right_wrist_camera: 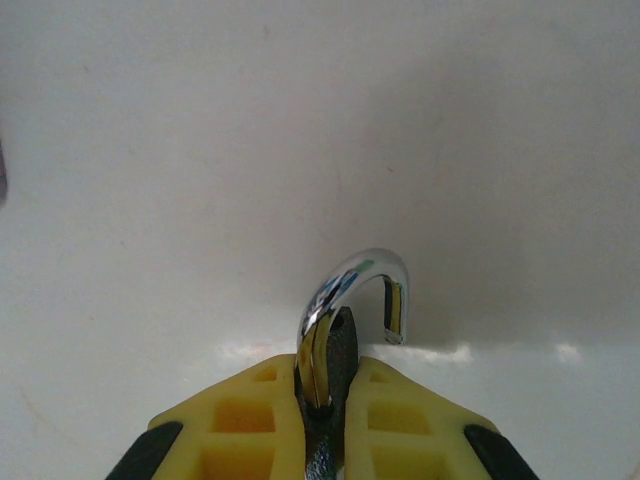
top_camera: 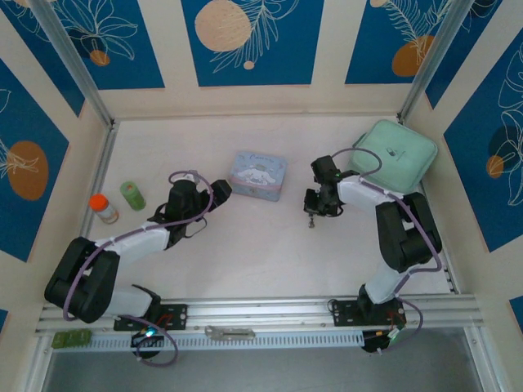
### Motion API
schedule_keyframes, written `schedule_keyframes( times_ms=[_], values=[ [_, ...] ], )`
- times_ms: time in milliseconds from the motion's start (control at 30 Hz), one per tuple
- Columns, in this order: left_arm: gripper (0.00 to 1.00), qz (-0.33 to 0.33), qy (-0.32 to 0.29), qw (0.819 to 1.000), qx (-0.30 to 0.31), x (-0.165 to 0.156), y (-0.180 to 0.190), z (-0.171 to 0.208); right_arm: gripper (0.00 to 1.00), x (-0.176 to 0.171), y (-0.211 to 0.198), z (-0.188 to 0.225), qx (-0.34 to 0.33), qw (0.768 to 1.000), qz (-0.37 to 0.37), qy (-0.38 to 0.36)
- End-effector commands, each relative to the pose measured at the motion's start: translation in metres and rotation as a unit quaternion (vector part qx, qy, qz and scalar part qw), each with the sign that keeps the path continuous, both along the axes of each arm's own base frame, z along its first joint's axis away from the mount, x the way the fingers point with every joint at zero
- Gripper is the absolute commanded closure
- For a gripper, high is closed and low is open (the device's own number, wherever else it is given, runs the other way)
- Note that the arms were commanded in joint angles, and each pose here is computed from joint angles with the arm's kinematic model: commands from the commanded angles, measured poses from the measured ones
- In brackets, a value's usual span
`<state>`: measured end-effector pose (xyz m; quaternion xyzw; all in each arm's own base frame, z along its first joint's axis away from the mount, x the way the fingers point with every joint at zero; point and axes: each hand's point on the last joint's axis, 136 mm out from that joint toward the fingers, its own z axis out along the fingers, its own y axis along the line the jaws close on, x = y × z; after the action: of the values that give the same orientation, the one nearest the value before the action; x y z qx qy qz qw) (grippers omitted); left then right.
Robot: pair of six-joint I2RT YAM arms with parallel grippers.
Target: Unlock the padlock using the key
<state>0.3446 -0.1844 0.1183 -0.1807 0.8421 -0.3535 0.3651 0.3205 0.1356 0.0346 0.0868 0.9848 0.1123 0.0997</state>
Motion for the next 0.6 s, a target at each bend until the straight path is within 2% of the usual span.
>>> schedule_keyframes(
  times_ms=[0,100,267,333,567],
  values=[
    [0.03,-0.008,-0.005,1.0,-0.007,-0.004,-0.004,0.005,1.0,0.007,0.007,-0.006,-0.002,1.0,-0.004,0.005],
    [0.03,-0.007,-0.006,1.0,-0.008,-0.003,-0.004,0.005,0.96,0.009,0.012,-0.01,-0.004,1.0,0.0,0.009],
    [0.03,-0.006,-0.005,1.0,-0.007,-0.004,-0.003,0.003,0.69,0.014,0.02,-0.002,-0.004,1.0,0.007,-0.005],
    [0.03,-0.005,-0.005,1.0,-0.007,-0.005,-0.002,0.004,0.63,0.017,0.023,0.005,0.001,1.0,0.01,-0.015],
    [0.03,-0.001,-0.011,1.0,0.001,-0.005,0.001,0.007,0.6,0.025,0.026,0.039,0.022,0.998,0.01,-0.059]
  ],
)
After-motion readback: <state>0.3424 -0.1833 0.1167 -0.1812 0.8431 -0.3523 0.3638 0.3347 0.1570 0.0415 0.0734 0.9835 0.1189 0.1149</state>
